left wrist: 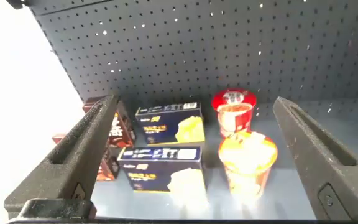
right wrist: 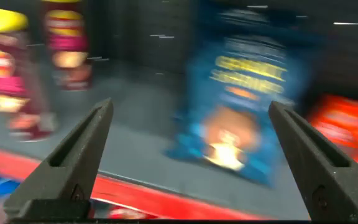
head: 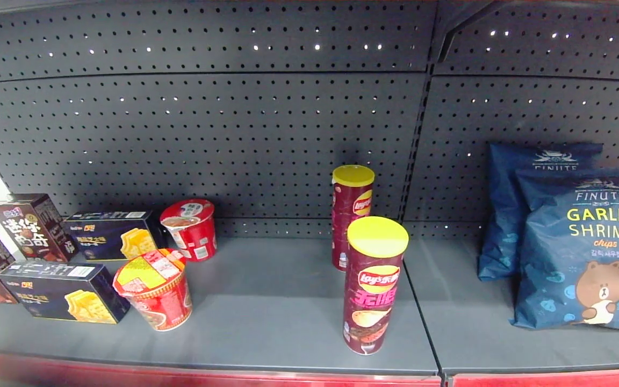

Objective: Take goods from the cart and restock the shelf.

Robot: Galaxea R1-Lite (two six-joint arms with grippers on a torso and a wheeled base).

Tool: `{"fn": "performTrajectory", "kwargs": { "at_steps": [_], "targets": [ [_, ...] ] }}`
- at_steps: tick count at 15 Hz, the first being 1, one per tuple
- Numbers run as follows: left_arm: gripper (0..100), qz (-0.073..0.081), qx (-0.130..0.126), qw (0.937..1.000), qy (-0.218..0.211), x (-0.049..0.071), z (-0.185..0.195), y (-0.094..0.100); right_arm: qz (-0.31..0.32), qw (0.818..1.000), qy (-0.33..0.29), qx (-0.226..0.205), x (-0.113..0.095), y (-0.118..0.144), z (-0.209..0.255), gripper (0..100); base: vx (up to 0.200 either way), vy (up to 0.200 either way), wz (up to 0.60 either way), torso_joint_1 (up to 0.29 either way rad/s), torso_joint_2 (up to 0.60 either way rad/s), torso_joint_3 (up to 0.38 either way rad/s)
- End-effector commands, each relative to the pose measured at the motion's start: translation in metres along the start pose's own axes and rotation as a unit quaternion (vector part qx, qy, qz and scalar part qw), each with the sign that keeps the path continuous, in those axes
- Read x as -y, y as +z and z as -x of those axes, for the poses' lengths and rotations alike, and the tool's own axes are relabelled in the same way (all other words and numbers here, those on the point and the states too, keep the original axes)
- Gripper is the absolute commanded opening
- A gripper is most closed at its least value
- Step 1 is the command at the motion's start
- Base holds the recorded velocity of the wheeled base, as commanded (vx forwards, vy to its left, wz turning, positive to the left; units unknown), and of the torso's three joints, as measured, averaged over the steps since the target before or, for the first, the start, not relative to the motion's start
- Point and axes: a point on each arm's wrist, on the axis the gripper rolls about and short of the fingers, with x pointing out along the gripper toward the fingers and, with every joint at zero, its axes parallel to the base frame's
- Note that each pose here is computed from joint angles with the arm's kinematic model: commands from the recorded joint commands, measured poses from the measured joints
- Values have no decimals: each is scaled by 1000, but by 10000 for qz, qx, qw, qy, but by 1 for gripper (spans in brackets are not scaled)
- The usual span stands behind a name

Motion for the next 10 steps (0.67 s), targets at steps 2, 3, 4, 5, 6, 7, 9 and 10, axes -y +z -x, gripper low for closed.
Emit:
{"fn": "performTrajectory", "kwargs": {
  "at_steps": [2, 3, 4, 5, 6, 7, 9, 10],
  "targets": [
    [100, -196, -196, 9996, -105, 5, -2, -14, 24, 9899, 796, -1176, -25, -3, -73, 100, 0, 0, 0, 0, 0, 0],
    [100, -306, -353, 9987, -221, 11, -6, -23, 40, 9854, 936, -1421, -34, -8, -90, 100, 0, 0, 0, 0, 0, 0],
    [100, -310, -367, 9985, -247, 11, -6, -24, 45, 9847, 982, -1437, -36, -8, -92, 100, 0, 0, 0, 0, 0, 0],
    [100, -372, -451, 9971, -493, 17, -7, -30, 61, 9828, 1097, -1487, -48, -10, -105, 100, 0, 0, 0, 0, 0, 0],
    [100, -448, -548, 9944, -781, 24, -10, -34, -18, 9818, 1109, -1543, -60, -12, -116, 100, 0, 0, 0, 0, 0, 0],
    [100, -464, -646, 9906, -1116, 32, -14, -38, -90, 9807, 1170, -1564, -66, -14, -120, 100, 0, 0, 0, 0, 0, 0],
    [100, -457, -1037, 9799, -1641, 47, -26, -51, -15, 9772, 1242, -1720, -70, -21, -123, 100, 0, 0, 0, 0, 0, 0],
    [100, -423, -1202, 9788, -1606, 52, -33, -54, 13, 9756, 1246, -1806, -71, -25, -125, 100, 0, 0, 0, 0, 0, 0]
  ]
}}
